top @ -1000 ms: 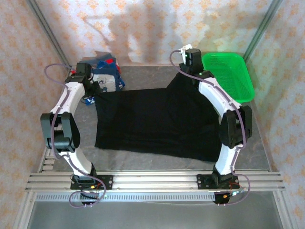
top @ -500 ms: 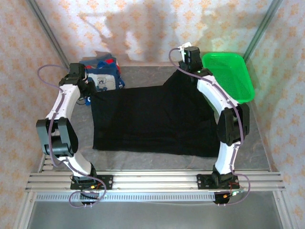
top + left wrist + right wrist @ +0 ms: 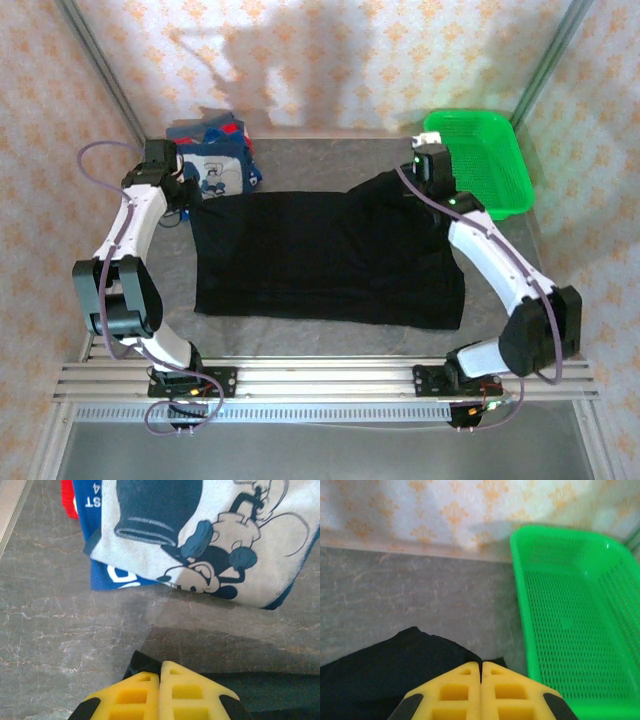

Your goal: Fold and stack the t-shirts

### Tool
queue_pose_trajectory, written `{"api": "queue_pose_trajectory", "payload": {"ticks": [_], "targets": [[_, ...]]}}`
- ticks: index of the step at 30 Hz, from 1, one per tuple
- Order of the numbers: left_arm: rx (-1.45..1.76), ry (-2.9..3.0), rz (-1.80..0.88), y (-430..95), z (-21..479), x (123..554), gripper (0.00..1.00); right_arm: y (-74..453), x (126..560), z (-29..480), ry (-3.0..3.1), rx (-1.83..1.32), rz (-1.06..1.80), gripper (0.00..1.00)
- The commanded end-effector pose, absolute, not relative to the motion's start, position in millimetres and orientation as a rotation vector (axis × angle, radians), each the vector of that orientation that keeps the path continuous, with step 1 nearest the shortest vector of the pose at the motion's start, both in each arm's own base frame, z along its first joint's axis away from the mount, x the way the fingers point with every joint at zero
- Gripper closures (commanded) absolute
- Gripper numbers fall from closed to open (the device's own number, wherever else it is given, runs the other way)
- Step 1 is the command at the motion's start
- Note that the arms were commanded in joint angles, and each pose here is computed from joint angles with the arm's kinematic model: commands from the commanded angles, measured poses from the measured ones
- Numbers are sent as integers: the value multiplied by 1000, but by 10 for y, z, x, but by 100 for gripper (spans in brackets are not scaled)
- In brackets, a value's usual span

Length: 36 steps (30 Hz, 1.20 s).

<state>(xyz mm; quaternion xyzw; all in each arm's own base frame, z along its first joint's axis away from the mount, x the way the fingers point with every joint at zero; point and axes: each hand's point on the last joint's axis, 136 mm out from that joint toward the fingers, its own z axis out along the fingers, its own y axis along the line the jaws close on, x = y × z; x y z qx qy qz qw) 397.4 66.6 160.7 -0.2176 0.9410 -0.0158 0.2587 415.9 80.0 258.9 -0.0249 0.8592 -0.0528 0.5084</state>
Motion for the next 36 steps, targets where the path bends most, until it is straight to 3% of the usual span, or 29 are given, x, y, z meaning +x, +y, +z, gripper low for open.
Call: {"api": "queue_pose_trajectory", "payload": {"ticks": [1, 17, 27, 36], "targets": [[-568, 2525, -11, 720, 1687, 3884, 100, 716, 3876, 2467, 2103, 62, -60, 100], [-690, 2651, 53, 707, 1133, 3299, 100, 308, 2971, 1795, 2220, 263, -85, 100], [-731, 2754, 140, 776, 687, 3144, 100, 237, 2772, 1414, 2287, 353, -87, 100], [-753, 2805, 182, 807, 476, 3107, 100, 173, 2724, 1373, 2327, 383, -142, 100]]}}
